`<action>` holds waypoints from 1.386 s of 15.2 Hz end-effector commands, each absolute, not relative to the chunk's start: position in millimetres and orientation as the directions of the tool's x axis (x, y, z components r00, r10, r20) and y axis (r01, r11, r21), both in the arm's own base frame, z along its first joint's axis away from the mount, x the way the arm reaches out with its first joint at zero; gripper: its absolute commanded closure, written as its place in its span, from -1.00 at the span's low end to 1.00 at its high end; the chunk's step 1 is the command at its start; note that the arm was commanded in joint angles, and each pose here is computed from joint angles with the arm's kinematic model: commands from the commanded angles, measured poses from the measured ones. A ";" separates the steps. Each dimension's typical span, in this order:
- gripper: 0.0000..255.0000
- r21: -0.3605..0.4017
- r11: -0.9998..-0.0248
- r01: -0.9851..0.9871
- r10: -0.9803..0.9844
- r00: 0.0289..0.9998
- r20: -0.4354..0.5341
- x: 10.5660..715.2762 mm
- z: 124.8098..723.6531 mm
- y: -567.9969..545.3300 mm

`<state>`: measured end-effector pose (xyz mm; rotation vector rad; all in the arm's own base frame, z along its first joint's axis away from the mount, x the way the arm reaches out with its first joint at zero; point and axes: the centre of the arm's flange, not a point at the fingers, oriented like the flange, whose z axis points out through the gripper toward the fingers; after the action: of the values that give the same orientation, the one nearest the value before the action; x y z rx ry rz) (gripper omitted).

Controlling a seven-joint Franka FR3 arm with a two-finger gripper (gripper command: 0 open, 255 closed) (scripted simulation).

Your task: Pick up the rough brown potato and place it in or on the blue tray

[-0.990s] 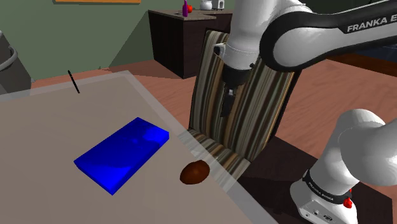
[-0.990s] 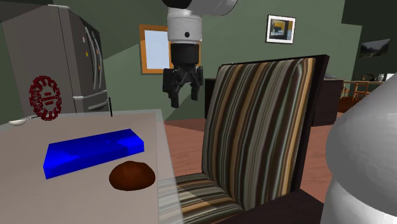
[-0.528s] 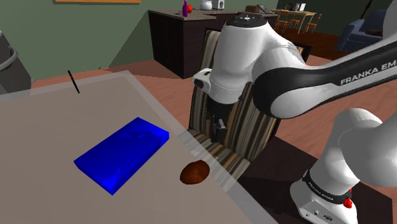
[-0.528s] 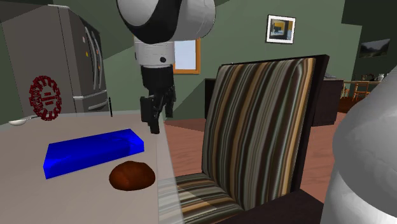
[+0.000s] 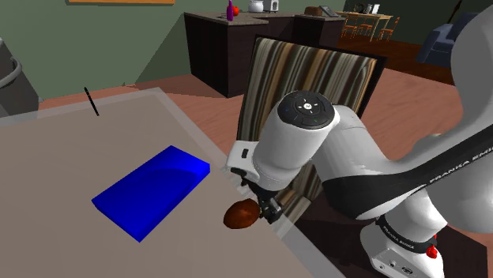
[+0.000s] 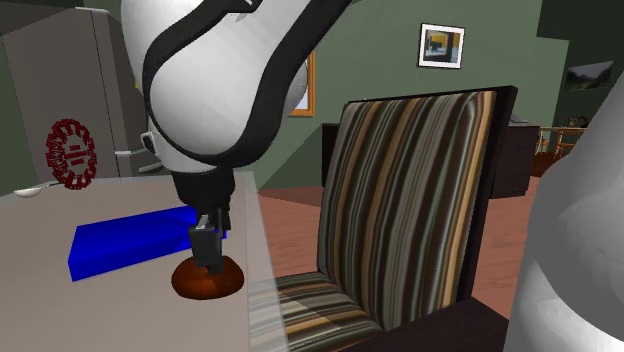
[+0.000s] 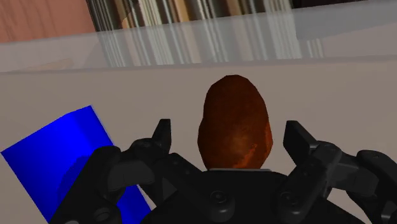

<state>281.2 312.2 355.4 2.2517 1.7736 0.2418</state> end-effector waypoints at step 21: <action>1.00 0.319 -0.156 0.935 0.983 0.179 -0.046 283.5 306.7 317.2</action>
<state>283.7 317.1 306.9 2.1840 1.8344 0.2487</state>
